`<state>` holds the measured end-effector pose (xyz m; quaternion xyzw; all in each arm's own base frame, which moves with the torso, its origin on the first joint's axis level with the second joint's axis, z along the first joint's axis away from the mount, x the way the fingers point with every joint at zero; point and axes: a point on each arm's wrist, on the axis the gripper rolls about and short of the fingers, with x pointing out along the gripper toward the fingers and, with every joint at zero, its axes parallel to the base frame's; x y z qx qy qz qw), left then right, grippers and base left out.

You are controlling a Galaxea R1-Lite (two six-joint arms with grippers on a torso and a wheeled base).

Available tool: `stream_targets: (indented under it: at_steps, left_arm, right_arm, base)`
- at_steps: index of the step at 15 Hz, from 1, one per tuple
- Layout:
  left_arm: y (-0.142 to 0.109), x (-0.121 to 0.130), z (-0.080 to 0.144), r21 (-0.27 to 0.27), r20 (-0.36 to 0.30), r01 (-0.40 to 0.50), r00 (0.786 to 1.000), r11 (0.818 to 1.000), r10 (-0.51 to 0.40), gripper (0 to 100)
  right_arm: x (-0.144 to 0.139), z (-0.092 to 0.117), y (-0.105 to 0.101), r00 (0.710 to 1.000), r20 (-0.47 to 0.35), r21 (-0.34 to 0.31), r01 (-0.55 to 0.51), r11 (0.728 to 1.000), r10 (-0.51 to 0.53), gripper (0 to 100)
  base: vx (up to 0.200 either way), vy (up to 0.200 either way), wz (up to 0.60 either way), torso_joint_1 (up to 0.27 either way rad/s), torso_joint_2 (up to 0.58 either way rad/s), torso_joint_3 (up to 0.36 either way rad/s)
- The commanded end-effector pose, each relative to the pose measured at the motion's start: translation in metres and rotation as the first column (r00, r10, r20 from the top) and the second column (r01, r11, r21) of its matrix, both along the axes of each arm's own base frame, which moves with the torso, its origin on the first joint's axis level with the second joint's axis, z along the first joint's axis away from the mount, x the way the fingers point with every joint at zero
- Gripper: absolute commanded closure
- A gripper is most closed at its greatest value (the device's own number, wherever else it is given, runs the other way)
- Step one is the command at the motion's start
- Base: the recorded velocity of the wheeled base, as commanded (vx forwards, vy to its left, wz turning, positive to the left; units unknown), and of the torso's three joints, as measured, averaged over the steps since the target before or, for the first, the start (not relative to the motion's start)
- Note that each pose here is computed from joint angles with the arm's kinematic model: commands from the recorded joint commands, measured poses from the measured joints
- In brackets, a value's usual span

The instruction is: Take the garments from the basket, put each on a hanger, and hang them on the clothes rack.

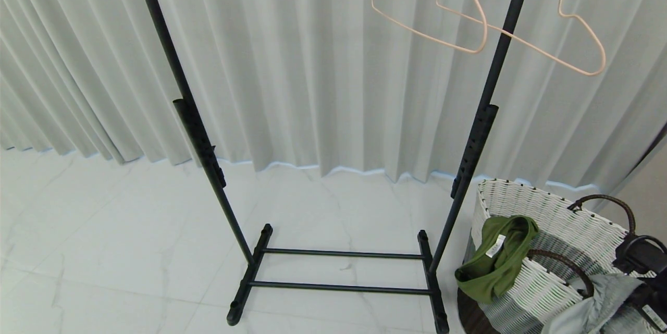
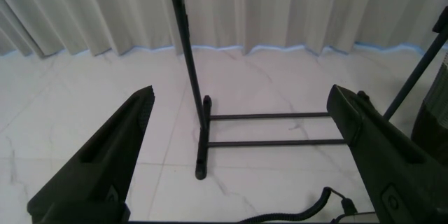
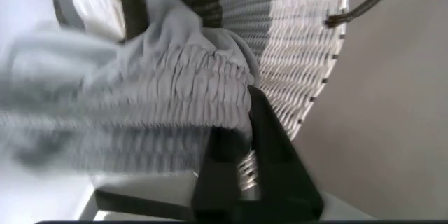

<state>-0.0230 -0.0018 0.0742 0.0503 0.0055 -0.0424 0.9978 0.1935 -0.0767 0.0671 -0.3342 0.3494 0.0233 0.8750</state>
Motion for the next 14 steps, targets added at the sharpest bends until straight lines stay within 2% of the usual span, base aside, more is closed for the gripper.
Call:
stream_targets:
  at_steps: [1,2,4,8,10,14]
  left_arm:
    - [0.0,0.0,0.0,0.0,0.0,-0.001,1.0,1.0,0.001,0]
    - [0.0,0.0,0.0,0.0,0.0,0.0,1.0,1.0,0.0,0]
    - [0.0,0.0,0.0,0.001,0.0,0.0,1.0,1.0,0.0,0]
    - [0.0,0.0,0.0,-0.015,-0.001,-0.002,1.0,1.0,0.002,0]
    - [0.0,0.0,0.0,-0.015,-0.001,-0.002,1.0,1.0,0.002,0]
    - [0.0,0.0,0.0,-0.015,-0.001,-0.002,1.0,1.0,0.002,0]
  right_arm:
    - [-0.007,0.023,0.01,0.997,0.08,0.006,-0.009,1.0,0.009,100]
    - [-0.011,0.034,0.018,0.996,0.093,0.038,-0.016,0.999,0.013,100]
    - [-0.033,0.071,0.035,0.997,0.075,0.113,-0.019,0.993,0.011,100]
    - [-0.088,0.133,0.058,0.995,0.102,0.185,-0.04,0.982,0.021,100]
    - [-0.108,0.154,0.066,0.988,0.149,0.196,-0.08,0.977,0.051,100]
    - [-0.123,0.193,0.069,0.96,0.275,0.165,-0.109,0.98,0.061,100]
  base:
    - [0.0,0.0,0.0,0.0,0.0,0.0]
    - [0.0,0.0,0.0,0.0,0.0,0.0]
    - [0.0,0.0,0.0,0.0,0.0,0.0]
    - [0.0,0.0,0.0,0.0,0.0,0.0]
    - [0.0,0.0,0.0,0.0,0.0,0.0]
    - [0.0,0.0,0.0,0.0,0.0,0.0]
